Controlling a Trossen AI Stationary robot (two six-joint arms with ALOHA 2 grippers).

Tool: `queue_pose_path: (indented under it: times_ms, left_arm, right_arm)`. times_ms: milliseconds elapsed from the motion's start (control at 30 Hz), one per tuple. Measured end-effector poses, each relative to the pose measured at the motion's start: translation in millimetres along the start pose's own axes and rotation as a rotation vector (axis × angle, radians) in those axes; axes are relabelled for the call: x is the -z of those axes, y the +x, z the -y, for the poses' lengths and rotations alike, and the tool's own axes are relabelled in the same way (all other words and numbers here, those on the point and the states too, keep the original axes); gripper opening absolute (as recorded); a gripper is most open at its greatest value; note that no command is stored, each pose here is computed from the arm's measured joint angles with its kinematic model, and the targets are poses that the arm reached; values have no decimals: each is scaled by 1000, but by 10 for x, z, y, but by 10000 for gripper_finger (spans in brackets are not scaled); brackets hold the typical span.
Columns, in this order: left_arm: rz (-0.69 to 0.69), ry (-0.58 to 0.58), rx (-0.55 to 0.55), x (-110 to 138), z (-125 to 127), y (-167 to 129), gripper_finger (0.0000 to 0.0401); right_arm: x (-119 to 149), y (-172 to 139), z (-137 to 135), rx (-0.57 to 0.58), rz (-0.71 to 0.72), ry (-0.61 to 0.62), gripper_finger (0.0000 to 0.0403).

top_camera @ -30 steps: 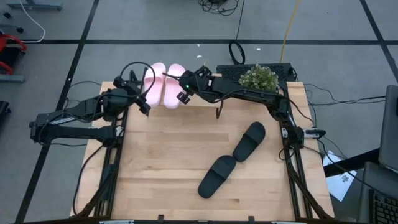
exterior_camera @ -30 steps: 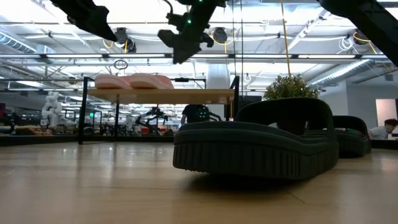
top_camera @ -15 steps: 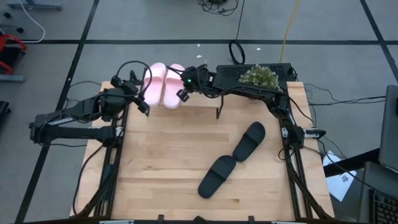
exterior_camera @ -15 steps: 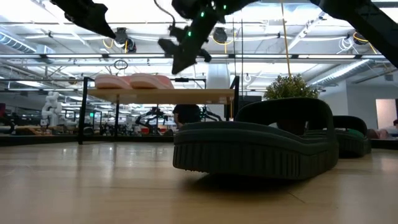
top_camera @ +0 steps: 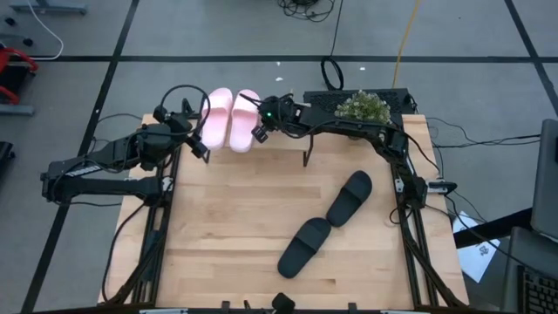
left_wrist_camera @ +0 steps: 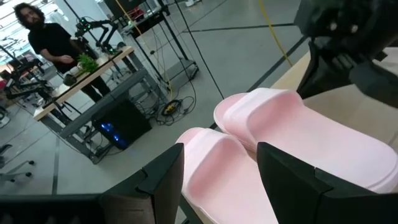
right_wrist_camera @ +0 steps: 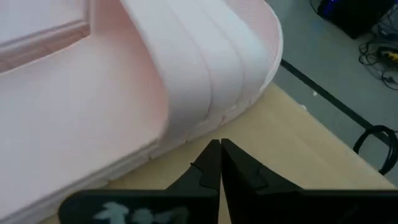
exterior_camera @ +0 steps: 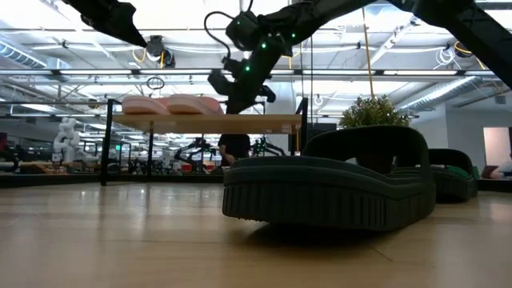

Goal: Pick and place slides into the shelf
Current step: Put the pink slipper on the shelf

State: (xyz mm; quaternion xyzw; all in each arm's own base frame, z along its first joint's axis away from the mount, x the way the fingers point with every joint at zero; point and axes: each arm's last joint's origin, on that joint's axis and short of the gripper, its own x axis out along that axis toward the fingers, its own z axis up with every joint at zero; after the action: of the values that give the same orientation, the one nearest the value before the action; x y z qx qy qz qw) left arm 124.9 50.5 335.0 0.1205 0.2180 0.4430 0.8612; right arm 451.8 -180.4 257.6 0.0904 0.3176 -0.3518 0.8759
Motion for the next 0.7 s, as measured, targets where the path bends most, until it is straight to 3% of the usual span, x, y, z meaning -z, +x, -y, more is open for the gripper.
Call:
queue_pose_path:
  times_ms: [700]
  left_arm:
    - [-1, -1, -7, 0, -2, 0, 209]
  right_arm:
    - [-81, 51, 80, 6, 84, 27, 0]
